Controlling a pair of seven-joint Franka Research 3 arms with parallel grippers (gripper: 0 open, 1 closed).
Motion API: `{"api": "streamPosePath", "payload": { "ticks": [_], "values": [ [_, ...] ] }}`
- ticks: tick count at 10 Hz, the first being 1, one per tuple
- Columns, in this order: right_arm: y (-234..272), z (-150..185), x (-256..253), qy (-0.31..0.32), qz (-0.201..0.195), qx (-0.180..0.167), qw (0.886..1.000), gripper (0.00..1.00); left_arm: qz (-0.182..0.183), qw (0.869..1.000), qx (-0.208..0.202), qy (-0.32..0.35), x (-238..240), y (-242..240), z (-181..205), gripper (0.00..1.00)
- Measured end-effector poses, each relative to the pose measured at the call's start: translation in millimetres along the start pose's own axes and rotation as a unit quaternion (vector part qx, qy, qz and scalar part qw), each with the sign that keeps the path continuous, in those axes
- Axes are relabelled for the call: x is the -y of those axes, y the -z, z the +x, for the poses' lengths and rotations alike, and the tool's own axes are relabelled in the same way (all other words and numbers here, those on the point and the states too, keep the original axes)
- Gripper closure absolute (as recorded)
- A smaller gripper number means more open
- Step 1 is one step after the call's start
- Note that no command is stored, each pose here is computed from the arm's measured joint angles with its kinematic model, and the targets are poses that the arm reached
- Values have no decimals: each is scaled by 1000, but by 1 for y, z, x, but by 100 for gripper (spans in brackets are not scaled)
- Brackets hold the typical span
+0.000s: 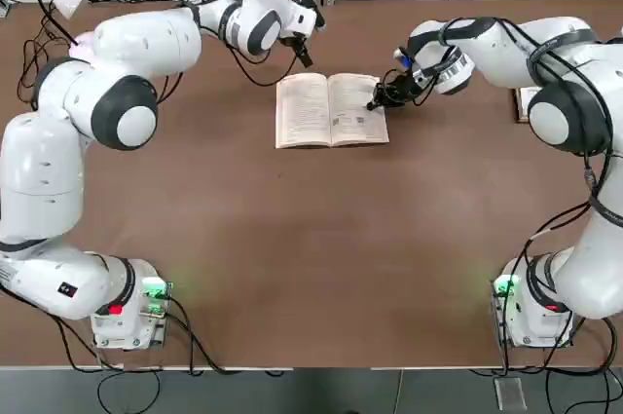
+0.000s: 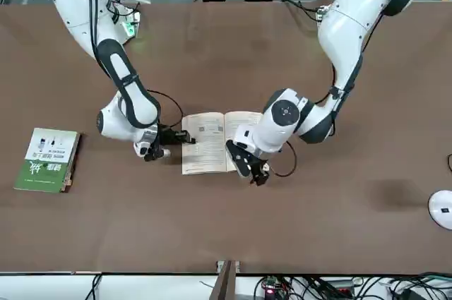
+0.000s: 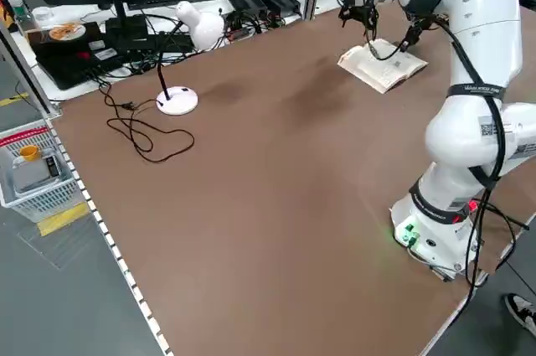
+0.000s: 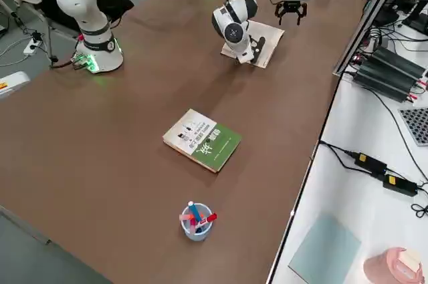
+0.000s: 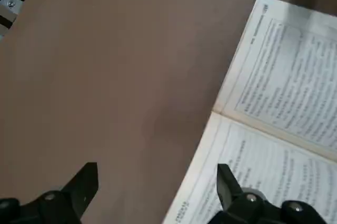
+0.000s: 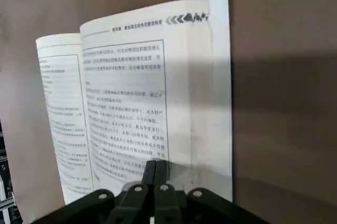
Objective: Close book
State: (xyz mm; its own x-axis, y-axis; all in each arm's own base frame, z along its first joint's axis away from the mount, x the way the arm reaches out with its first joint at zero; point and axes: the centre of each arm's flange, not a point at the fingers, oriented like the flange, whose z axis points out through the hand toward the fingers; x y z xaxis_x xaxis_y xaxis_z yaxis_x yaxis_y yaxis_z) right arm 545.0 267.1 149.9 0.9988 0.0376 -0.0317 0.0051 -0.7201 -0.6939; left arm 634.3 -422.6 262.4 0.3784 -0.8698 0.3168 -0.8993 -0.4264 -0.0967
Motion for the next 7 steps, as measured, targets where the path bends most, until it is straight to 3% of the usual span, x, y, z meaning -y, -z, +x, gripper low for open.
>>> {"api": "streamPosePath", "payload": {
  "ticks": [7],
  "values": [
    [-3,0,-6,2,-5,-2,1000,99,-15,999,-15,31,18,2,-8,0]
  ]
}}
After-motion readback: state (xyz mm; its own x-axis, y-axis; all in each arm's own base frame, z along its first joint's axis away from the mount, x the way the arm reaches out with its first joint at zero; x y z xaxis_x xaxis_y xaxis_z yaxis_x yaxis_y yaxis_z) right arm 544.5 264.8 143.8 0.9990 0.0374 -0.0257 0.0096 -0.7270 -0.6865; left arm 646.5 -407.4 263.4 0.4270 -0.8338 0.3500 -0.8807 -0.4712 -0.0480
